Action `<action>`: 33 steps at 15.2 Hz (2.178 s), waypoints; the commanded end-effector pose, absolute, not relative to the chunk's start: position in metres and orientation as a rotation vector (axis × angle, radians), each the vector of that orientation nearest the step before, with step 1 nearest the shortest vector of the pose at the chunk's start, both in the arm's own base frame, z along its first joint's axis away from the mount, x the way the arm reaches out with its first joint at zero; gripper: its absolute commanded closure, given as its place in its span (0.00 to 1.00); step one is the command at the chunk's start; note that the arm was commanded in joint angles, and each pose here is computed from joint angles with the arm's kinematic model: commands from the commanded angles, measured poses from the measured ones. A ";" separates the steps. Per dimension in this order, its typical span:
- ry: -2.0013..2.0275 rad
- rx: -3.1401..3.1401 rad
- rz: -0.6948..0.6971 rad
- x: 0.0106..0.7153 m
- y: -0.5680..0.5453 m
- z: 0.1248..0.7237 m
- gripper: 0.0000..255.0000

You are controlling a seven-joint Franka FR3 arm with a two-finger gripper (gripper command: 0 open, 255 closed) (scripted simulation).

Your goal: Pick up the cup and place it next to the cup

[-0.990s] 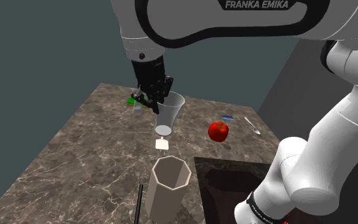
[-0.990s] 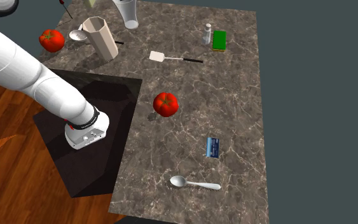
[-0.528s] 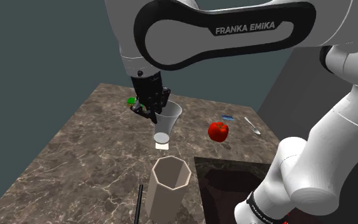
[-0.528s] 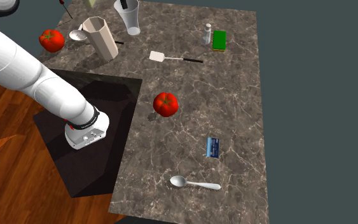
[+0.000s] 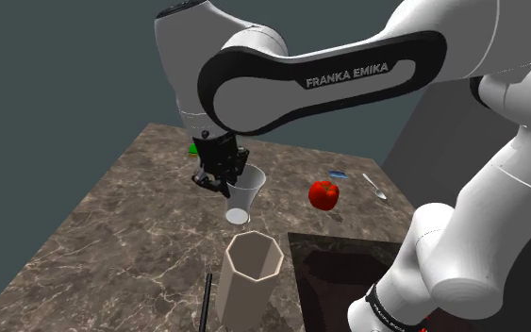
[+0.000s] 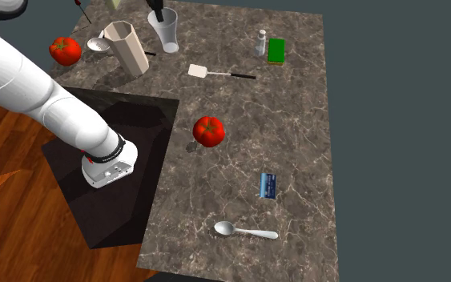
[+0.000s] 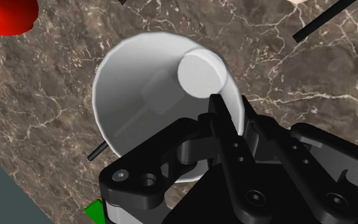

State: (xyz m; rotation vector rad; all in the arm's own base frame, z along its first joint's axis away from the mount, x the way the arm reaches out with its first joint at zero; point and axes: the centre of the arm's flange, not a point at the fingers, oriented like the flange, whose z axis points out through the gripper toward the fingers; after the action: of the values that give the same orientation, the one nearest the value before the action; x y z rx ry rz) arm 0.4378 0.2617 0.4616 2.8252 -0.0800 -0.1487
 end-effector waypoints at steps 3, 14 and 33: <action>-0.080 2.826 -0.148 0.438 0.261 0.441 1.00; -0.080 2.826 -0.148 0.438 0.261 0.383 1.00; -0.080 2.826 -0.148 0.443 0.277 0.424 0.00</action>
State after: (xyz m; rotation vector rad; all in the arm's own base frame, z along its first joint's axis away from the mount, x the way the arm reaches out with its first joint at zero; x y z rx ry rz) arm 0.4421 0.2731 0.4126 2.8262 -0.0804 -0.1460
